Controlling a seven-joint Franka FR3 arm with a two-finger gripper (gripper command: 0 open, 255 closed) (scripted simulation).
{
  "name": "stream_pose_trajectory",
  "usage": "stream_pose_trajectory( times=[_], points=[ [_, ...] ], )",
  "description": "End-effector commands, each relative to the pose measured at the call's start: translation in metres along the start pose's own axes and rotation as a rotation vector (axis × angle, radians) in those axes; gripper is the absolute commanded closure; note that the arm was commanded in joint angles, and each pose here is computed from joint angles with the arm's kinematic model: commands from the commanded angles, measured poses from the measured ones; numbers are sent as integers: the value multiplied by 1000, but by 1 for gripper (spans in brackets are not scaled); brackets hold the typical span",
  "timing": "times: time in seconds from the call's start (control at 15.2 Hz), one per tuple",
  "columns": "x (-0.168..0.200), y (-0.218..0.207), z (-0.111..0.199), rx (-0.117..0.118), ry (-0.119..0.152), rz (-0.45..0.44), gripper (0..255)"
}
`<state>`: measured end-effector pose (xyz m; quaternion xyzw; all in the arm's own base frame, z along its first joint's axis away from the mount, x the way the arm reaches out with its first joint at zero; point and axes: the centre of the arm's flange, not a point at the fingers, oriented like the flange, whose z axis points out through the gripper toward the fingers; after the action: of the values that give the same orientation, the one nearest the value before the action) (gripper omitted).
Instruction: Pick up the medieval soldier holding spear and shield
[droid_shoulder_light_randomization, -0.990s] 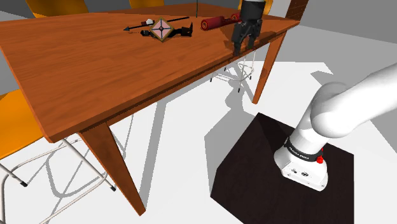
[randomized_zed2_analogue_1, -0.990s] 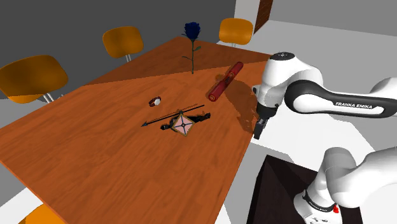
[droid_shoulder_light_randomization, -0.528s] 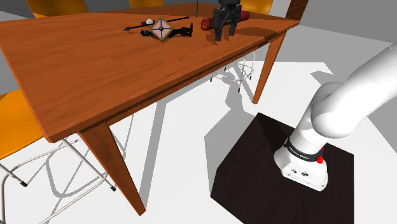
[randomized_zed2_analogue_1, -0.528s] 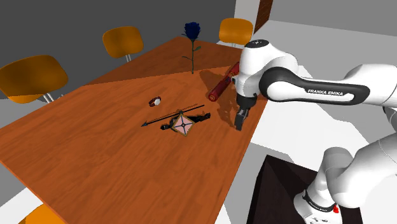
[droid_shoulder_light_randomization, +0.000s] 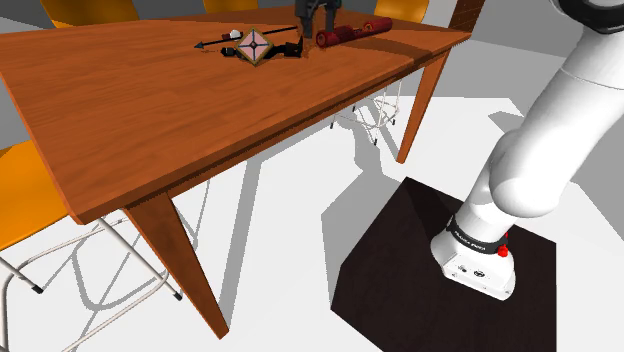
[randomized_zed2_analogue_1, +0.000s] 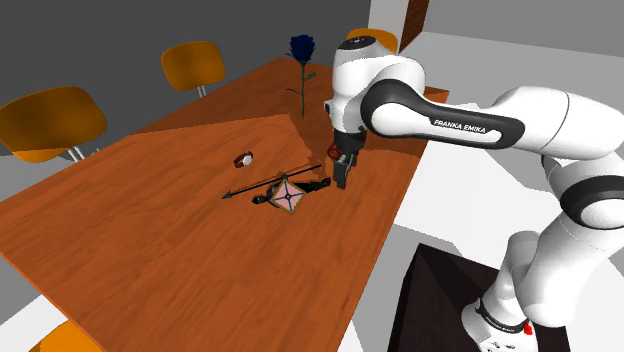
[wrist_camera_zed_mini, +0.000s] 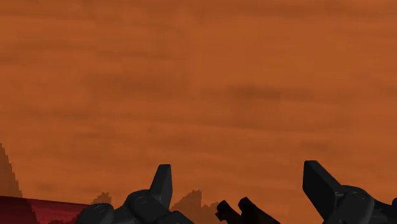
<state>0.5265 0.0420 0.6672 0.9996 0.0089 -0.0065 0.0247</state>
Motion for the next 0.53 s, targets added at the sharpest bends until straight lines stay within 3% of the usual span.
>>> stream_pose_trajectory(
  times=[0.0, 0.13, 0.46],
  points=[
    [23, -9, -11, -8, 3, -22, 0],
    [39, -15, -20, -14, 5, -37, 0],
    [39, -16, 7, -14, 5, -37, 0]
  ],
)
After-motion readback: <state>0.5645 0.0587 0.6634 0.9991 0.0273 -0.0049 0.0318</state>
